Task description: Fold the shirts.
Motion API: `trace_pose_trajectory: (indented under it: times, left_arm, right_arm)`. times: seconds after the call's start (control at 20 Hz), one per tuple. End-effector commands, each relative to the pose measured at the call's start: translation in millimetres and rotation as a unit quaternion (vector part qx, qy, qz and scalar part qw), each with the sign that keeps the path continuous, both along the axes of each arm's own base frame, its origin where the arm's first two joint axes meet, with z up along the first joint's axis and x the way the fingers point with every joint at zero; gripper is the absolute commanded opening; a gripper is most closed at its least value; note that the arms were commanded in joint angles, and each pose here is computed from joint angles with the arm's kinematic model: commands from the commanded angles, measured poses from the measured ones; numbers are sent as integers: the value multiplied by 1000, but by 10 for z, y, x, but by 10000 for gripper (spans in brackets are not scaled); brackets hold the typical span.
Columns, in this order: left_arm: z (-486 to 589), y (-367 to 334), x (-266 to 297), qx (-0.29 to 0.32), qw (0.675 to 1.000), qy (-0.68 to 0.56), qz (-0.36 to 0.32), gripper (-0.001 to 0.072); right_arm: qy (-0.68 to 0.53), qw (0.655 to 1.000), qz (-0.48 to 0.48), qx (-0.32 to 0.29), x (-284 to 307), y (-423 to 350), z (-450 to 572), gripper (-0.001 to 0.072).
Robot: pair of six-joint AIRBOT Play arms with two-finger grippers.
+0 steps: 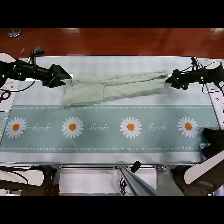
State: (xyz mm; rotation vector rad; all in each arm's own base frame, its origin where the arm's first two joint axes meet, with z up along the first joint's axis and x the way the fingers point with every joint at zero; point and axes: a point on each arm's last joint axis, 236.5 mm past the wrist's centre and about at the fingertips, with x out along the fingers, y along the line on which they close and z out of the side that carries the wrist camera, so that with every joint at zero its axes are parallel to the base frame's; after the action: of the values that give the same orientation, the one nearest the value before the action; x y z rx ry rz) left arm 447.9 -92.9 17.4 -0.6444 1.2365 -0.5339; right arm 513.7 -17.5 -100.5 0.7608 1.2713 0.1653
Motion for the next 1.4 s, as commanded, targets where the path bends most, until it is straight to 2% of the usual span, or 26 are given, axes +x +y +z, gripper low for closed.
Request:
trace_pose_trajectory:
  times: [0.0, 0.05, 0.25, 0.4, 0.6, 0.85, 0.95, 1.0, 1.05, 1.35]
  left_arm:
    - [35, -17, -6, -1, 1000, -4, -3, 654]
    - [54, -55, -4, -6, 1000, -4, -4, 622]
    - [199, -348, -31, -30, 999, -15, -22, 269]
    - [346, -727, -83, -29, 997, -42, -51, 167]
    - [511, -1367, -177, -28, 994, -76, -79, 167]
    - [569, -2223, -397, -37, 989, -101, -106, 166]
    - [555, -2558, -501, -40, 985, -117, -117, 92]
    - [522, -2704, -556, -40, 984, -121, -123, 90]
    - [465, -2849, -616, -41, 984, -120, -127, 38]
    - [-75, -3322, -859, -33, 988, -72, -131, 26]
  right_arm:
    - [-14, 1000, 2, 13, 79, 178, 89, 33]
    - [-24, 1000, 13, 15, 71, 207, 190, 32]
    - [-70, 995, 68, -24, -71, 205, 815, 32]
    - [-97, 989, 89, -65, -235, 152, 1308, 32]
    - [-104, 984, 113, -92, -501, 154, 1694, 32]
    - [-106, 981, 133, -94, -789, 248, 2034, 32]
    - [-112, 980, 135, -97, -873, 273, 2171, 32]
    - [-115, 979, 135, -101, -919, 275, 2240, 32]
    - [-117, 978, 134, -107, -967, 267, 2299, 32]
    - [-117, 975, 137, -130, -1243, 261, 2545, 32]
